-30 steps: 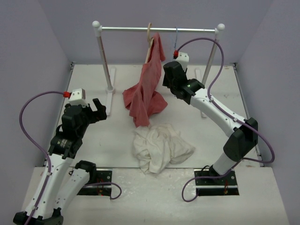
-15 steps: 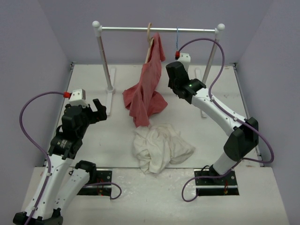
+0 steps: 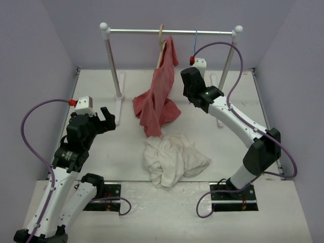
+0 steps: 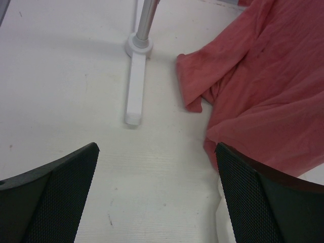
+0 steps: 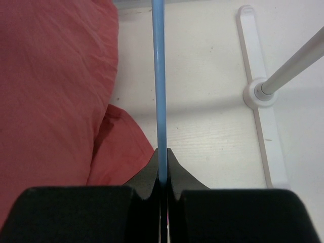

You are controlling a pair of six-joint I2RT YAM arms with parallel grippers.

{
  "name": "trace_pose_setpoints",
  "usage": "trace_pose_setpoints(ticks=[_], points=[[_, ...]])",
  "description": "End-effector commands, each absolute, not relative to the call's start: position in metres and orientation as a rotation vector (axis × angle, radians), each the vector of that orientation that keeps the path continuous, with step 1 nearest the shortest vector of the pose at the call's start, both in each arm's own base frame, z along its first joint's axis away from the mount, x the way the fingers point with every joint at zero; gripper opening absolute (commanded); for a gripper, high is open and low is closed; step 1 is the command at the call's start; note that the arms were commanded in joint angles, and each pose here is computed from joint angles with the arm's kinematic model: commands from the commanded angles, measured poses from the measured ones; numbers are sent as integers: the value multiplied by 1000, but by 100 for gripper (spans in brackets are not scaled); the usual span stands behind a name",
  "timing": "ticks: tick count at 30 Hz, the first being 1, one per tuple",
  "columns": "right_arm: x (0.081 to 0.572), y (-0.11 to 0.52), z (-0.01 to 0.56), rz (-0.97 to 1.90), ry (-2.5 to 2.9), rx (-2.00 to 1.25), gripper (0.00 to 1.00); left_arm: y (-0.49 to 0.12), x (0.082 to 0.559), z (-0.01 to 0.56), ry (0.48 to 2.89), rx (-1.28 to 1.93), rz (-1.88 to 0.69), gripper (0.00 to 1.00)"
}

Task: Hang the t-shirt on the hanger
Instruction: Pick up the hanger from the clothesline.

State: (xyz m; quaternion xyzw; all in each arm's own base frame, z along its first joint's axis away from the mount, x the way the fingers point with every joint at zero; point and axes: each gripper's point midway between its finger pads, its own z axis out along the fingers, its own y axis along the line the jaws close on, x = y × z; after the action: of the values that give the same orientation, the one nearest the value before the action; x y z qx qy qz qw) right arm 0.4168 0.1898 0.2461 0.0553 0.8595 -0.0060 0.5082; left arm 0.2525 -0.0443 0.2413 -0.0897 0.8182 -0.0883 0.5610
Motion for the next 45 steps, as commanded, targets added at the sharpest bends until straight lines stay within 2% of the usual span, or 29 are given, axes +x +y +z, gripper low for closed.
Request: trace_pose_setpoints(ticks=[1, 9, 19, 30, 33, 37, 42, 45], points=[[409, 183, 286, 36, 1981, 125, 0, -48, 255, 248, 1896, -196, -226, 100], [393, 185, 316, 97, 1941, -11, 0, -47, 255, 248, 1897, -197, -223, 100], [357, 173, 320, 151, 1983, -63, 0, -47, 256, 246, 1905, -201, -213, 100], [269, 151, 265, 306, 2134, -103, 0, -30, 250, 258, 1875, -286, -152, 100], [245, 134, 243, 292, 2160, -94, 0, -27, 234, 264, 1969, -358, -153, 100], [224, 120, 235, 295, 2177, -77, 0, -42, 218, 261, 2006, -367, -274, 100], [198, 101, 263, 334, 2127, -19, 0, -77, 198, 198, 2177, -334, -482, 100], [188, 94, 268, 346, 2111, -8, 0, -90, 188, 181, 2192, -325, -580, 100]])
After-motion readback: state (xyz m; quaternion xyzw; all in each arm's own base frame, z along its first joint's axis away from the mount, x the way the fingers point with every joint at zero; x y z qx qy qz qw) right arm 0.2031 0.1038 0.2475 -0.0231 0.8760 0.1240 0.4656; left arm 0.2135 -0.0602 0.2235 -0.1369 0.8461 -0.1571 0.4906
